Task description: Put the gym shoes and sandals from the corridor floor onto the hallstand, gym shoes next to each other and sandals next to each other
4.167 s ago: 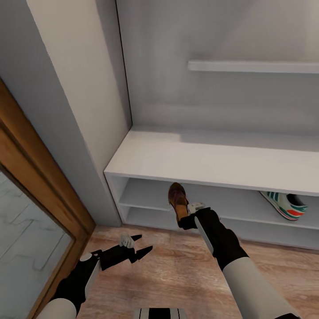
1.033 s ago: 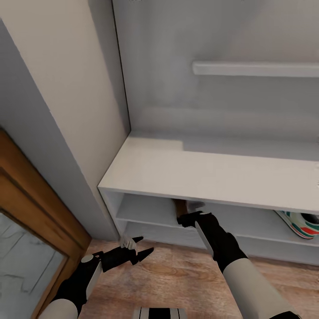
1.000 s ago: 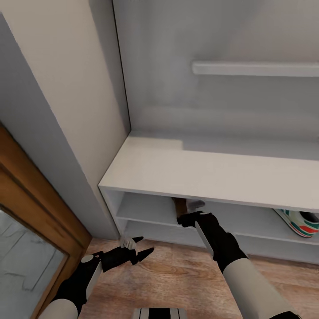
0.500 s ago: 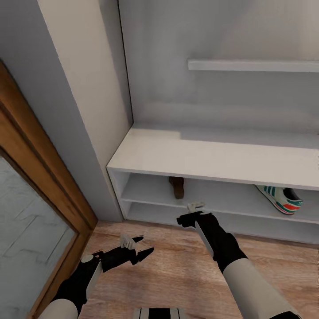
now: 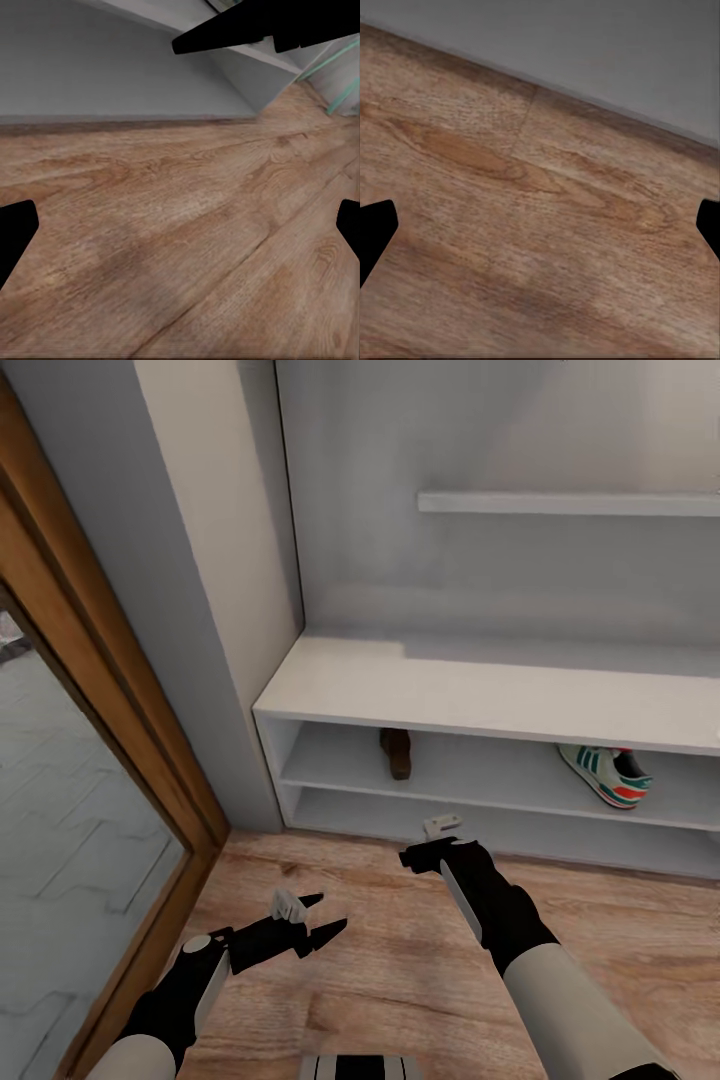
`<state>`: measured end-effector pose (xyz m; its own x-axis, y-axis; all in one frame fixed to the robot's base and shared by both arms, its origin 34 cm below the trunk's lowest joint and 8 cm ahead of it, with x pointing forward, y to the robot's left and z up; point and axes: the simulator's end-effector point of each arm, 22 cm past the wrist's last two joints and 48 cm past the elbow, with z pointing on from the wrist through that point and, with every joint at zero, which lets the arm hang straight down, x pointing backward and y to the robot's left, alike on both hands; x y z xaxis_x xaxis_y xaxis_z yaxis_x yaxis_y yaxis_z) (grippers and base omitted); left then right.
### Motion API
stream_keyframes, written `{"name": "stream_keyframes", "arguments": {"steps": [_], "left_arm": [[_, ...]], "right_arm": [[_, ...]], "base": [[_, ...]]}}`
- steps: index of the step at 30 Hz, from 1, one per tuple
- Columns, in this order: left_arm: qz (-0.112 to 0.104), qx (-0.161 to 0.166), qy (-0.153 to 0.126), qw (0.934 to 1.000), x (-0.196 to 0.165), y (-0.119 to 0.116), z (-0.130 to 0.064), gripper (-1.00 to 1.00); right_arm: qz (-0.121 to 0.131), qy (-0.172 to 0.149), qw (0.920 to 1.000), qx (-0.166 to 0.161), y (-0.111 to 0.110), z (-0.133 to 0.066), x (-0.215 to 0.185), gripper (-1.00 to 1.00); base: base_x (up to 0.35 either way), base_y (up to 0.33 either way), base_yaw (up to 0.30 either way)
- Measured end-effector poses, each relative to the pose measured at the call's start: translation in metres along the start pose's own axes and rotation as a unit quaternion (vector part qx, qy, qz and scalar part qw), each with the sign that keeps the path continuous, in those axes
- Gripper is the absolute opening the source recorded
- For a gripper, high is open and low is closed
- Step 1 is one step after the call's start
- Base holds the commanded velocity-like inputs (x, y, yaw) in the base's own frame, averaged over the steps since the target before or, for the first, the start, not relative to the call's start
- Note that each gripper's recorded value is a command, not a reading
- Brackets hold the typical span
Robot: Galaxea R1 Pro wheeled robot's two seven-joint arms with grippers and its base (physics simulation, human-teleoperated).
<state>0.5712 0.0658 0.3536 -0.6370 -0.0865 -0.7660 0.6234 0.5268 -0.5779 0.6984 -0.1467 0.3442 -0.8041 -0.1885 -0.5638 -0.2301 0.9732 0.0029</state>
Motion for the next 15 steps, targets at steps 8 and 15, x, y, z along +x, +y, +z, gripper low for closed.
{"name": "stream_keyframes", "arguments": {"steps": [8, 15], "left_arm": [[0.0, 0.0, 0.0, 1.0, -0.0001, 0.0, -0.0001, 1.0], [0.0, 0.0, 0.0, 1.0, 0.0, 0.0002, -0.0003, 1.0]], "right_arm": [[0.0, 0.001, 1.0, 0.0, 0.0002, 0.0002, 0.0016, 1.0], [0.001, 0.004, 1.0, -0.002, 0.0018, 0.0008, 0.0069, 1.0]], "base": [[-0.018, 0.0, 0.0], [0.0, 0.0, 0.0]]}}
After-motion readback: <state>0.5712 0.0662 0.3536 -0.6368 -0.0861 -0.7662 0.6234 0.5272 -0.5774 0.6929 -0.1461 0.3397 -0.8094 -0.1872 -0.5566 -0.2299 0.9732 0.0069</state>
